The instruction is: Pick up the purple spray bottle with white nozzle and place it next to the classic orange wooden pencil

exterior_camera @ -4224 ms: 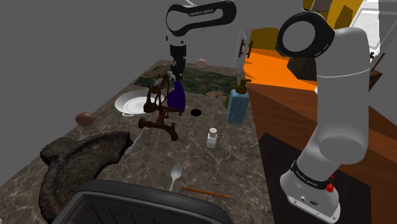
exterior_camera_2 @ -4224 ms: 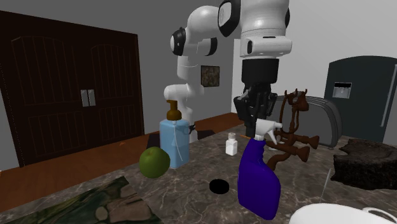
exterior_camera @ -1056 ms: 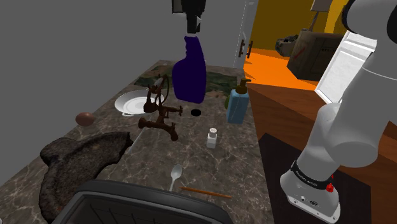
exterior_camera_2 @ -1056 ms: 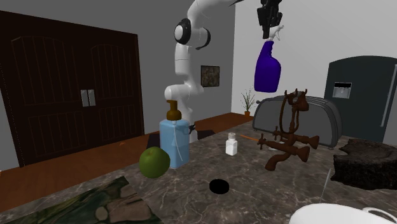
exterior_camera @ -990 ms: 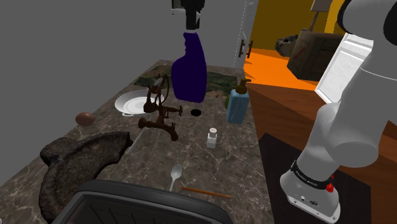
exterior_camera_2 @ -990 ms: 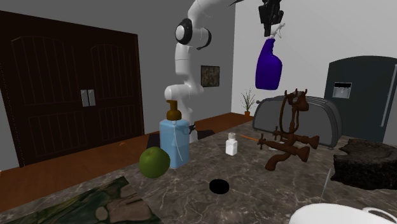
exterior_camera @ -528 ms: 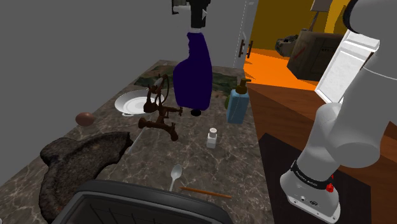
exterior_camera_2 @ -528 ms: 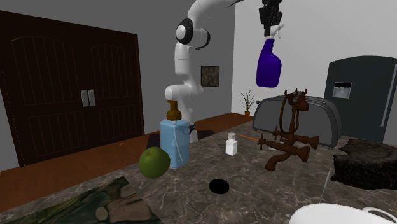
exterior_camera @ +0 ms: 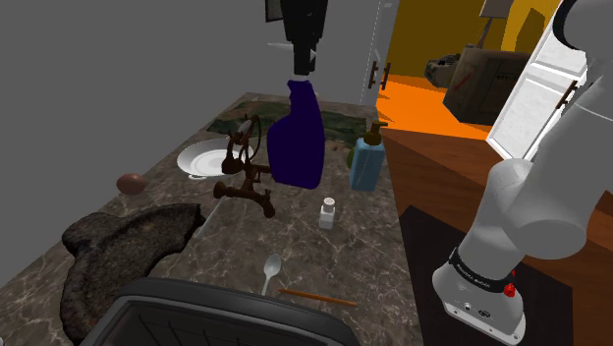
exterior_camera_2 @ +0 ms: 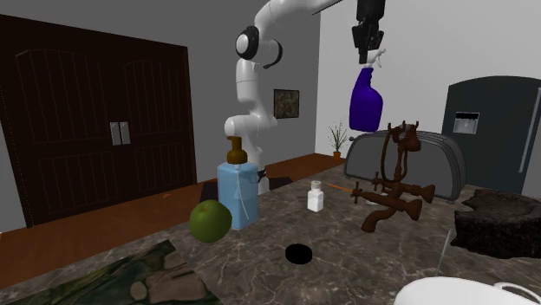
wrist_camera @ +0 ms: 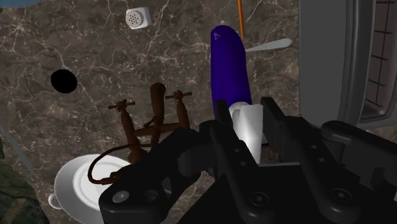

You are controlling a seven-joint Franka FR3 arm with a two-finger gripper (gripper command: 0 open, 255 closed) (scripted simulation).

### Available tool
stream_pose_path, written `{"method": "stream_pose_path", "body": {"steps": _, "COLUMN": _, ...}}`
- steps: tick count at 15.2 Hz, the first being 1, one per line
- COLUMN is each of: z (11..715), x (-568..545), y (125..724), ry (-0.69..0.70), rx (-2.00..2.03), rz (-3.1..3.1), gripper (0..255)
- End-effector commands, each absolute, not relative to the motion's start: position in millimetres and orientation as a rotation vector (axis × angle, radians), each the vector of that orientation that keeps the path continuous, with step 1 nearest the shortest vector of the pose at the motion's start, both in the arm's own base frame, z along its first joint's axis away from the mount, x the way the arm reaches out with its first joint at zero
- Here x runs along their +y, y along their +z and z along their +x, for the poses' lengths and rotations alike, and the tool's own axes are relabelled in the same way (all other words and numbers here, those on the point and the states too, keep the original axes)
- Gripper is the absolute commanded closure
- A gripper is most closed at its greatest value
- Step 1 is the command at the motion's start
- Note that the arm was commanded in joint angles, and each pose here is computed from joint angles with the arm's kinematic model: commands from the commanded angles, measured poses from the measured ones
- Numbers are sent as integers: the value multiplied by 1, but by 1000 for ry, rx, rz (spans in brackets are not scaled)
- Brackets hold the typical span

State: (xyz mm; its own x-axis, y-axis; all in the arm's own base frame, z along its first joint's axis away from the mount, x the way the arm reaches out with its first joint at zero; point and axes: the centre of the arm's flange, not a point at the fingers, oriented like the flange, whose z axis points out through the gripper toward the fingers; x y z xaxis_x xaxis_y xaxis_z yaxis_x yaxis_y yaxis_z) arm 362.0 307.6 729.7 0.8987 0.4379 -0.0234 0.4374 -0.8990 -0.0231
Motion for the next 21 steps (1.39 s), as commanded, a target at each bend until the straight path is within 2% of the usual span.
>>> {"method": "stream_pose_path", "body": {"steps": 1, "z": 362, "x": 307, "y": 719, "ry": 43, "rx": -701, "rz": -3044, "gripper": 255}}
{"method": "stream_pose_path", "body": {"steps": 21, "z": 362, "x": 307, "y": 613, "ry": 43, "rx": -701, "rz": -3044, "gripper": 255}}
